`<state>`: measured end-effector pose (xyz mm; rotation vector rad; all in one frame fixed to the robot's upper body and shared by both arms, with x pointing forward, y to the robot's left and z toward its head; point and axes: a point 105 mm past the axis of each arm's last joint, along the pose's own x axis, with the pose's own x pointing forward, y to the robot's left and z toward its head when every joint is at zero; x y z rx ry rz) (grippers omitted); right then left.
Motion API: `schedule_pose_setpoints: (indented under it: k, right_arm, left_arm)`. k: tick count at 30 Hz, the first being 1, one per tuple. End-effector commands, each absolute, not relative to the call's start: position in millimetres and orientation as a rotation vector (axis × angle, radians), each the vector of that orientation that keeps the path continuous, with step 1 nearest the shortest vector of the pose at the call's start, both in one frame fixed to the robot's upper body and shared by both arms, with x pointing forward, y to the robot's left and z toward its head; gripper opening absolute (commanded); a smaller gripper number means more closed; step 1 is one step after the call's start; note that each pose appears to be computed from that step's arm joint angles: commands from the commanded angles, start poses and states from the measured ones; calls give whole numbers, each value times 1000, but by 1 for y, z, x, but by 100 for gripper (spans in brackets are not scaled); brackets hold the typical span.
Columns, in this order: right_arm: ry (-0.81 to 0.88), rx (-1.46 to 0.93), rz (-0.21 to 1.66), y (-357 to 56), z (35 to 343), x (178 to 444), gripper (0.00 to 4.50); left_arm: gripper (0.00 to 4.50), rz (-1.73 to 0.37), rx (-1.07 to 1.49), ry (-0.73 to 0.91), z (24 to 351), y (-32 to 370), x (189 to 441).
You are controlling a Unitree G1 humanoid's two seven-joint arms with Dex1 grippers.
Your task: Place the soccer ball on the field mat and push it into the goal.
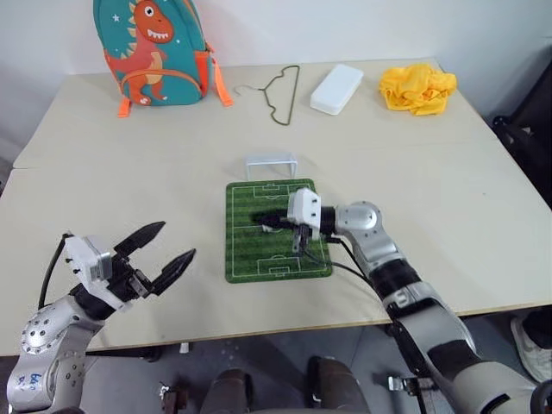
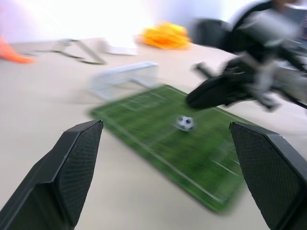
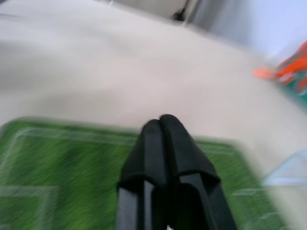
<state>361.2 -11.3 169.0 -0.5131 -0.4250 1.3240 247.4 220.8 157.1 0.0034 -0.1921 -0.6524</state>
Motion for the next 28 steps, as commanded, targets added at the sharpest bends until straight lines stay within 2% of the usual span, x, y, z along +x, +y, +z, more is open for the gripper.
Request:
schedule_pose_setpoints:
  k: [1, 6, 11, 15, 20, 28]
  right_arm:
    - [-502, -416, 1245, -37, 186, 363, 3]
    - [-433, -385, 1254, -76, 177, 349, 3]
    - [-321, -412, 1086, -158, 182, 350, 3]
    - [-207, -474, 996, -207, 173, 344, 3]
    - [-170, -441, 934, -235, 168, 329, 3]
    - [-144, -383, 935, -236, 150, 314, 3]
  left_arm:
    - [450, -620, 36, -194, 159, 221, 246]
    - [450, -617, 73, -191, 159, 222, 246]
    - [450, -616, 119, -178, 159, 227, 246]
    - [450, -619, 146, -166, 159, 230, 248]
    - [450, -614, 179, -157, 162, 235, 249]
    - [450, -608, 228, -144, 162, 235, 250]
